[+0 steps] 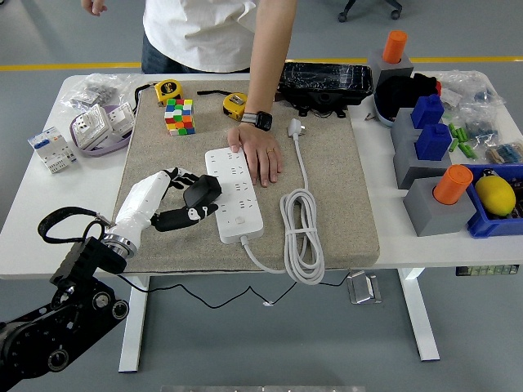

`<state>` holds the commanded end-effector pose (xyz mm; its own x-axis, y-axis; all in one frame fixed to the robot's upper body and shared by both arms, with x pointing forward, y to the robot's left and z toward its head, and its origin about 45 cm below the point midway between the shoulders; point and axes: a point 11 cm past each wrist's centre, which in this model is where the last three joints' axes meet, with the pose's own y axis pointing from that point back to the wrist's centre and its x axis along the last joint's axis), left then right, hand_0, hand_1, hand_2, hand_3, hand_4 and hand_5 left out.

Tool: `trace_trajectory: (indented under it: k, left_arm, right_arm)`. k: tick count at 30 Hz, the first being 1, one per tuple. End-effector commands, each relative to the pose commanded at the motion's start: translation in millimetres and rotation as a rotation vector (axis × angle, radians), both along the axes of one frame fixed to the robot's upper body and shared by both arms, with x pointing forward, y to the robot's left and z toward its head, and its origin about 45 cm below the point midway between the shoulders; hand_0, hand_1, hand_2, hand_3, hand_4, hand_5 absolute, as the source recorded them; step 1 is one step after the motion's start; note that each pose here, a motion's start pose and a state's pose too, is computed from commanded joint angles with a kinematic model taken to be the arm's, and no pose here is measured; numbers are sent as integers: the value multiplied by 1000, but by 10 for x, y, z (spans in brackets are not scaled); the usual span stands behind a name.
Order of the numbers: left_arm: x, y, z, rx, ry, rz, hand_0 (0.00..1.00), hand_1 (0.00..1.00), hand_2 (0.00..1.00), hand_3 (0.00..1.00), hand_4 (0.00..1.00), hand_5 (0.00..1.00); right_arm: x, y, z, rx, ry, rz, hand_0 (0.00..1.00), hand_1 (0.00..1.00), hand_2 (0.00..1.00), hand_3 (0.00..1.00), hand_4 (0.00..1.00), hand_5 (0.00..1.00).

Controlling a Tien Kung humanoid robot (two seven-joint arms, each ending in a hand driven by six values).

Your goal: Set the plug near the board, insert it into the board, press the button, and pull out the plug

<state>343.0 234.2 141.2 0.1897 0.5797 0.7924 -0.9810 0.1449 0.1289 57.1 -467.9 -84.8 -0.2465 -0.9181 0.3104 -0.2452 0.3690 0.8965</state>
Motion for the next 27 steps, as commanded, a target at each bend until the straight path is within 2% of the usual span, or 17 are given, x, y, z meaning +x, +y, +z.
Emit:
trace_trajectory:
  k: [5, 18, 27]
  left_arm:
    - [3, -50, -24, 9, 10, -13, 704, 675, 691, 704, 951, 639]
    - [84, -124, -46, 50, 13, -39, 688, 677, 689, 693, 946, 668]
    - [114, -230, -3, 37, 4, -60, 688, 678, 686, 685, 945, 673]
  right_arm:
    - [18, 5, 1, 1, -4, 1, 604, 625, 626, 552, 943, 484]
    - [15, 18, -4, 4, -2, 4, 604, 626, 626, 551, 943, 485]
    - [24, 24, -4, 6, -5, 5, 604, 625, 625, 551, 943, 485]
